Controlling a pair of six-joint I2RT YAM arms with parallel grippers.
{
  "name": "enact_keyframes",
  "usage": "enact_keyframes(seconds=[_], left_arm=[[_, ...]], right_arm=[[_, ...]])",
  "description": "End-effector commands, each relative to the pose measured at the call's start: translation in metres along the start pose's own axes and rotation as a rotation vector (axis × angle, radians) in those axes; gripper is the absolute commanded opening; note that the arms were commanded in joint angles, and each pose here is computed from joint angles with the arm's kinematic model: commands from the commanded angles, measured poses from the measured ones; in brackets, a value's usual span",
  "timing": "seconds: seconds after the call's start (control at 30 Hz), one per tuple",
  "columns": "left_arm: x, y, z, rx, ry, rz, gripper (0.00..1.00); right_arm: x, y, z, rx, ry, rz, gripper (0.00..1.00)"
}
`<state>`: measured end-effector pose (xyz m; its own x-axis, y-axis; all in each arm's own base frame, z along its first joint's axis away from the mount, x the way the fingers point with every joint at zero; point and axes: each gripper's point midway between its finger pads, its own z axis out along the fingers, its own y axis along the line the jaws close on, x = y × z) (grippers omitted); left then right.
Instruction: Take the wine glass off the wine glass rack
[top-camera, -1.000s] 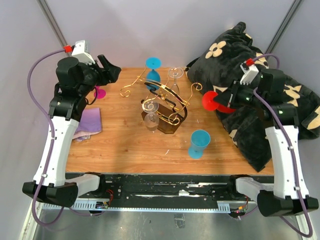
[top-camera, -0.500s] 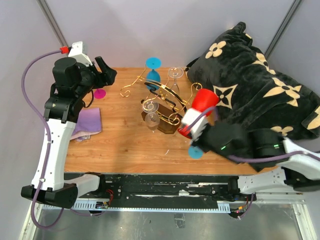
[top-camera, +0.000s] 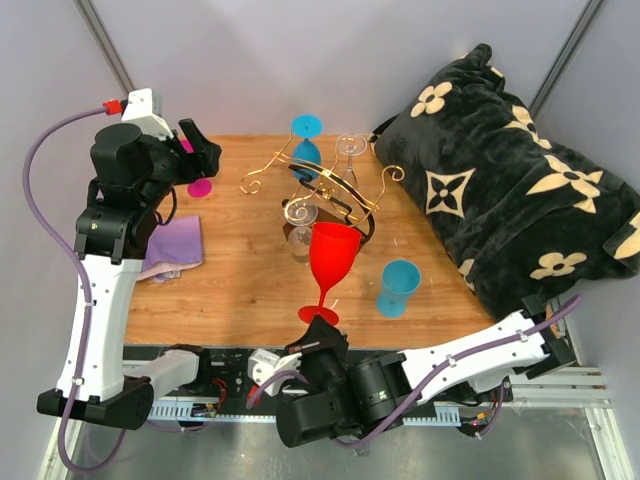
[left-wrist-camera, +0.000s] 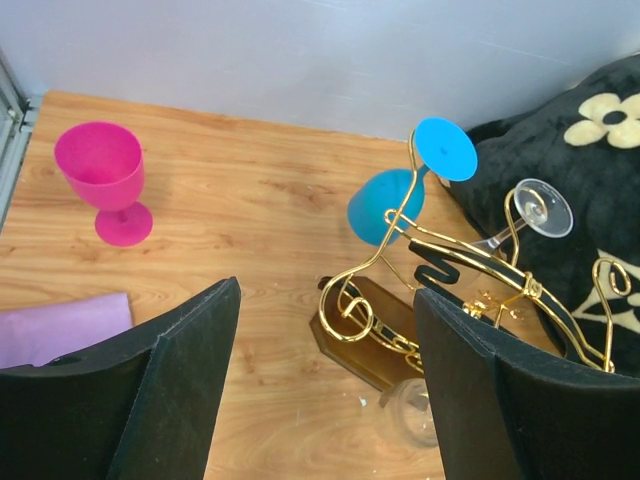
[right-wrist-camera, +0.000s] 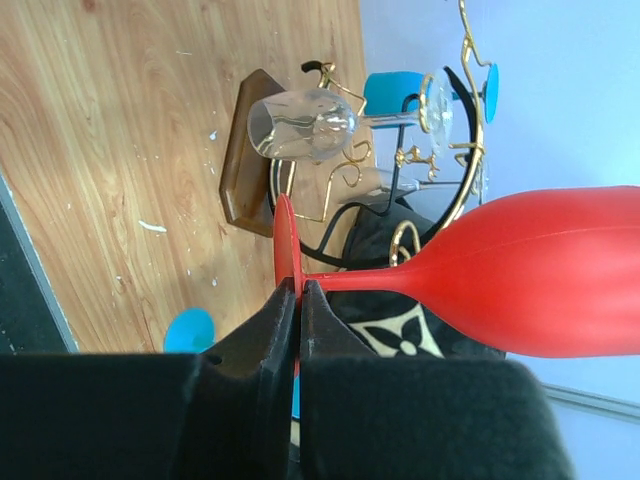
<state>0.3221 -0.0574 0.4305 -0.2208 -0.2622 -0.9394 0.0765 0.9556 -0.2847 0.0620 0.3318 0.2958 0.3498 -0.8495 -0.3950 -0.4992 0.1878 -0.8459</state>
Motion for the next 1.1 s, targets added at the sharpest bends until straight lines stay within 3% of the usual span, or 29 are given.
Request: enact_keyframes(seconds=[0.0,0.3,0.5,0.73,1.07], left_arm=[[-0.007,0.006,-0.009,-0.041,-0.031,0.000,0.76],[-0.015,0.019,-0.015,-0.142,-0.006,-0.027,0.80],[-0.018,0.049,-0.010,-0.225,-0.004,-0.092,0.92],[-0.016,0.083,-0.013,-0.309,-0.011,-0.200,0.94],[-0.027,0.097,-0.030,-0.392,-0.073,-0.213,0.96]], right_arm=[[-0.014,0.018,0.009,0.073,-0.004,-0.051,0.01],[-0.052,0.092,0.054,-0.068,-0.212,-0.194,0.01],[-0.060,0.141,0.084,-0.155,-0.356,-0.298,0.01],[-0.051,0.171,0.130,-0.244,-0.407,-0.322,0.01],[-0.038,0.178,0.211,-0.244,-0.395,-0.298,0.01]])
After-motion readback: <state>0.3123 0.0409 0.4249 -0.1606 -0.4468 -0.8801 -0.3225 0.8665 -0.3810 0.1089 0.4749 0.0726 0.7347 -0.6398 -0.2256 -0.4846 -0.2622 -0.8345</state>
